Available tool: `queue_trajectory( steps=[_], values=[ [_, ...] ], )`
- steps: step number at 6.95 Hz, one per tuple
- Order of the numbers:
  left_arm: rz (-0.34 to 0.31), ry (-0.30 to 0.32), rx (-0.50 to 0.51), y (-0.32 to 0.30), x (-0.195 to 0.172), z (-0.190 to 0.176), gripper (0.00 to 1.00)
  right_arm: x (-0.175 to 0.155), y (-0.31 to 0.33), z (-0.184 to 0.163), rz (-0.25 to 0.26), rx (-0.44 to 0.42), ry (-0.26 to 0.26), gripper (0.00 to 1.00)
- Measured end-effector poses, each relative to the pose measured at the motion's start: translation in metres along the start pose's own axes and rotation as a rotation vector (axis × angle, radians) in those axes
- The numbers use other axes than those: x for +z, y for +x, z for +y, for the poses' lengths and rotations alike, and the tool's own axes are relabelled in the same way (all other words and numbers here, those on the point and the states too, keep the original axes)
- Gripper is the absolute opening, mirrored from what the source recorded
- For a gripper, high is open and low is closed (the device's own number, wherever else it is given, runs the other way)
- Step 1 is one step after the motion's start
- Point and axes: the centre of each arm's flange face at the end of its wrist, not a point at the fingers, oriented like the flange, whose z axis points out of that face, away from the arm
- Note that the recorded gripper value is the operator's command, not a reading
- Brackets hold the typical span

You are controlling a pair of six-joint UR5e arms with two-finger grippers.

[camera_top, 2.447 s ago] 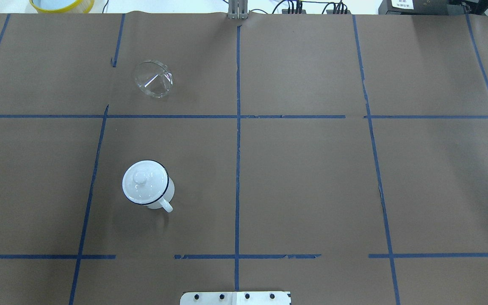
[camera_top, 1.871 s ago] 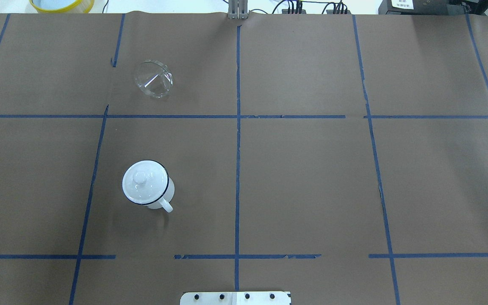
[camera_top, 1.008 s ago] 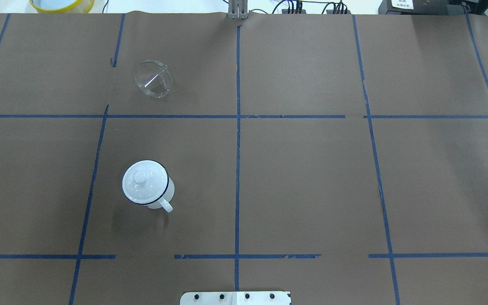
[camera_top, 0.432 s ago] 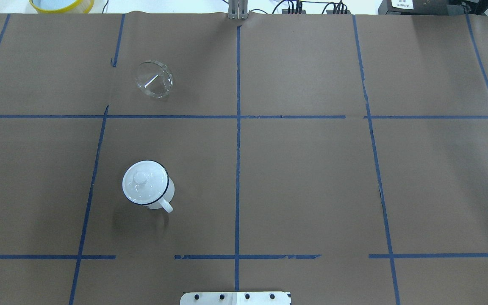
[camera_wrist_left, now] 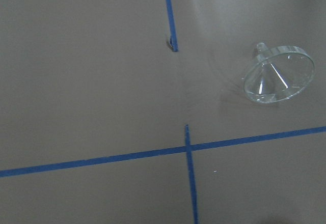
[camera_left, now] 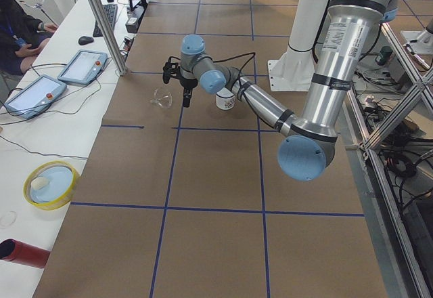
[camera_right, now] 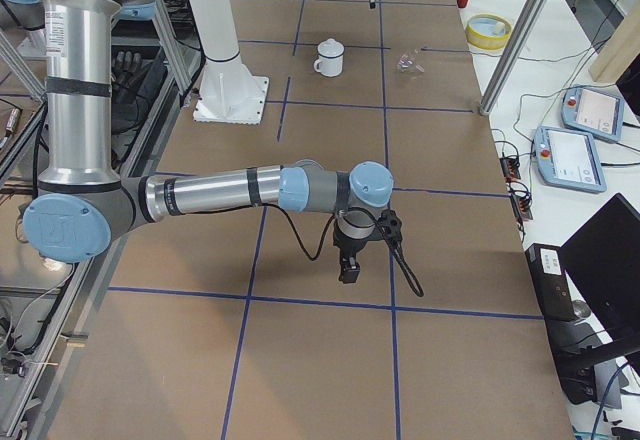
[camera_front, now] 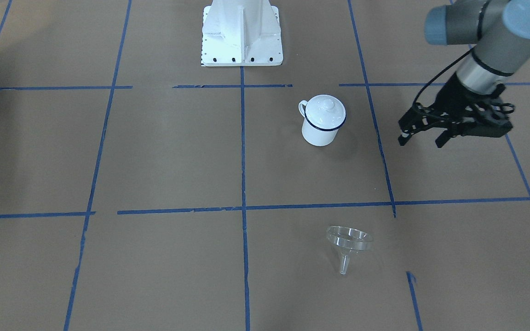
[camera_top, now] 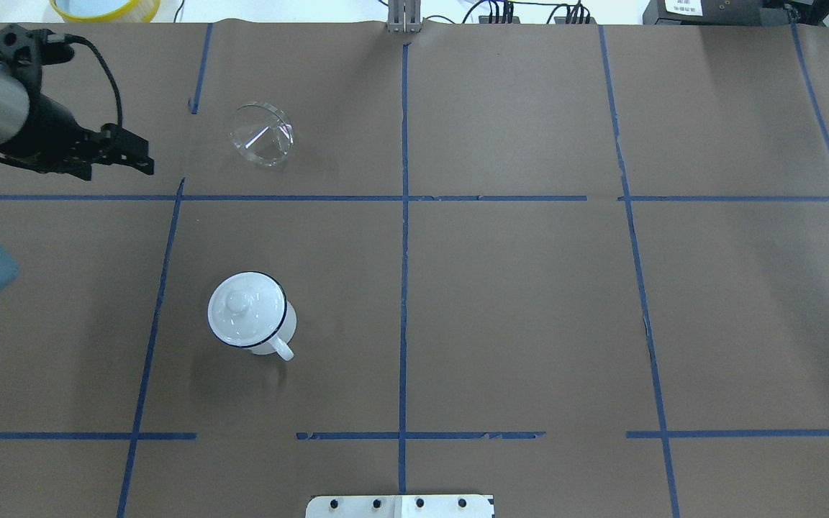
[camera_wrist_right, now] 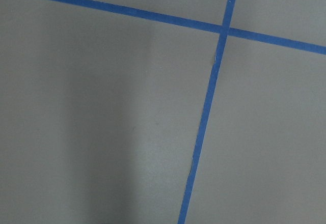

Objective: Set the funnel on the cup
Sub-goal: 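Move the left gripper down over the white lid on the mug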

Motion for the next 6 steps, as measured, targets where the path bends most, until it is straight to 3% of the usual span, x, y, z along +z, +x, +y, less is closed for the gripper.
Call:
queue_trajectory(
  steps=[3,6],
  values=[
    [-0.077,-0.041,-0.108,0.108,0.021,0.071,0.97,0.000,0.000,0.000,0.000,0.000,0.000,1.00],
    [-0.107,-0.036,-0.159,0.139,0.041,0.119,0.94,0.000,0.000,0.000,0.000,0.000,0.000,1.00]
  ],
)
